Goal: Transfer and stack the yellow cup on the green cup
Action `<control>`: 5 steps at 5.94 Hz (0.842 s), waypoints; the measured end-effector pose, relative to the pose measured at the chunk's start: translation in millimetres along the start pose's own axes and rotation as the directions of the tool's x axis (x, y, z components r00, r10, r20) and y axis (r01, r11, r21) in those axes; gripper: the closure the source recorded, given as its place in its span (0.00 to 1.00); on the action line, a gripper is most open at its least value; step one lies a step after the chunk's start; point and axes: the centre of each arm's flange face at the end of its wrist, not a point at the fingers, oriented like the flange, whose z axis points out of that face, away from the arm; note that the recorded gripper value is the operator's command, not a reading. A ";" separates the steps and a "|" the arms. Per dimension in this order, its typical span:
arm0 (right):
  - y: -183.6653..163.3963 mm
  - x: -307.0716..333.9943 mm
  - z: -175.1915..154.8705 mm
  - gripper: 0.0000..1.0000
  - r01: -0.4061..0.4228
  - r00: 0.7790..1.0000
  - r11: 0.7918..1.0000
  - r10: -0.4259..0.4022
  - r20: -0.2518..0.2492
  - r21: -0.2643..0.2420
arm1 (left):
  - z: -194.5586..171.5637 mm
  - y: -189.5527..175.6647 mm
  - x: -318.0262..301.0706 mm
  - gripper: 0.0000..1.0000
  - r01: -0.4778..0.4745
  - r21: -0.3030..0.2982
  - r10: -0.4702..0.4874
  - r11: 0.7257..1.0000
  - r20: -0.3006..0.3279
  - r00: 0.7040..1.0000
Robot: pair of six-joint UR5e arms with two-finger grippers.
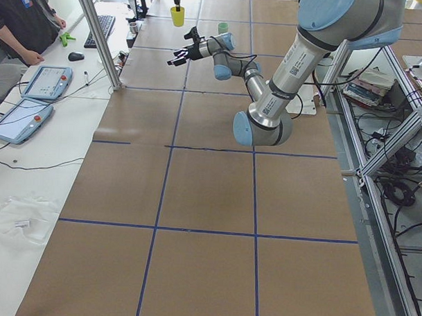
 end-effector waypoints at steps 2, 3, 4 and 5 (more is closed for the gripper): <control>55.4 53.9 -10.1 1.00 0.060 0.998 0.998 -0.060 -0.009 0.030 | 22.9 -6.5 -89.5 0.00 -0.003 -0.222 -0.011 0.975 -0.061 0.998; 80.7 86.0 -14.6 1.00 0.086 0.996 0.996 -0.085 -0.019 0.038 | 33.6 -13.5 -128.2 0.00 0.000 -0.356 -0.023 0.935 -0.061 0.998; 103.5 119.1 -15.2 1.00 0.106 0.994 0.994 -0.105 -0.033 0.037 | 37.9 -24.0 -164.2 0.00 0.000 -0.470 -0.030 0.883 -0.055 0.998; 124.2 147.5 -9.4 0.99 0.125 0.991 0.992 -0.123 -0.051 0.023 | 39.2 -31.4 -200.9 0.00 0.005 -0.588 -0.033 0.809 -0.036 0.999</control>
